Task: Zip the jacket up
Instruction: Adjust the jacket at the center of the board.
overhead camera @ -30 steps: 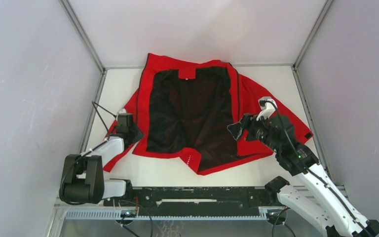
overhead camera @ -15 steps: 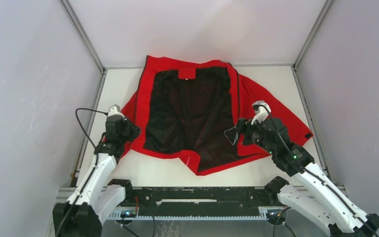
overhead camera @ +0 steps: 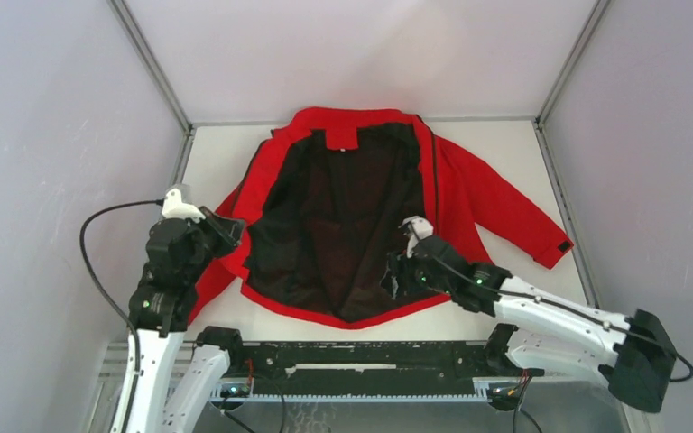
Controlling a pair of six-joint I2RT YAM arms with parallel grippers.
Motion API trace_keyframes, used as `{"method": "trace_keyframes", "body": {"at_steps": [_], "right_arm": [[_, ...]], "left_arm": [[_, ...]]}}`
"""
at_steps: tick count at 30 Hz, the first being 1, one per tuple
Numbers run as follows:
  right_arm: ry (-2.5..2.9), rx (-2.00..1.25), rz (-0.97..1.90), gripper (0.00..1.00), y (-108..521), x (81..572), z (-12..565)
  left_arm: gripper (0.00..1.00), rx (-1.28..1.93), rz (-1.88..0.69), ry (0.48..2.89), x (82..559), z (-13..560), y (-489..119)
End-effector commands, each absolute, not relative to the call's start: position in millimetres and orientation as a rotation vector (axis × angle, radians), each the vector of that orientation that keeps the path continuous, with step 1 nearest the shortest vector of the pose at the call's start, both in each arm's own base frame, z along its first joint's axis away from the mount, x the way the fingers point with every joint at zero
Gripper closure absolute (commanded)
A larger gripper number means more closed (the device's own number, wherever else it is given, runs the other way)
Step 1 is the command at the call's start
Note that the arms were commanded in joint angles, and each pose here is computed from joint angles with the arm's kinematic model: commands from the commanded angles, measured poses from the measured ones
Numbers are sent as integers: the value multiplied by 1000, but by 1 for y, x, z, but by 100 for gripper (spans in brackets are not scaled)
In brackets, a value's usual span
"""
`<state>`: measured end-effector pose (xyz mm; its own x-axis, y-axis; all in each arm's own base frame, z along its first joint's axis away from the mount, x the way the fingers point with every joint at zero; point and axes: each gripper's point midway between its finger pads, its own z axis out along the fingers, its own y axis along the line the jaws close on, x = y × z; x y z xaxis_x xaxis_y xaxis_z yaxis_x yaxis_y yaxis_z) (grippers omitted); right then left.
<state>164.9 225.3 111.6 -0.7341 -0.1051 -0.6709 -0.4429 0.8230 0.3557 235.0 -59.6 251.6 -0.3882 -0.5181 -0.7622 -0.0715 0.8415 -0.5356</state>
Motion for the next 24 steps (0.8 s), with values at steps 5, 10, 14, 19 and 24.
{"method": "trace_keyframes", "body": {"at_steps": [5,10,14,19,24], "right_arm": [[2259,-365,749,31,272,164,119],[2234,-315,713,30,259,162,128],[2207,-277,698,30,240,159,138],[2163,-220,685,29,213,154,155],[2112,-163,671,28,188,152,169]], "left_arm": [[100,-277,-655,1978,212,276,-90],[100,-183,-671,2044,214,265,-122],[100,-117,-699,2097,215,248,-161],[100,8,-733,2187,210,219,-223],[100,209,-745,2292,202,194,-309]]}}
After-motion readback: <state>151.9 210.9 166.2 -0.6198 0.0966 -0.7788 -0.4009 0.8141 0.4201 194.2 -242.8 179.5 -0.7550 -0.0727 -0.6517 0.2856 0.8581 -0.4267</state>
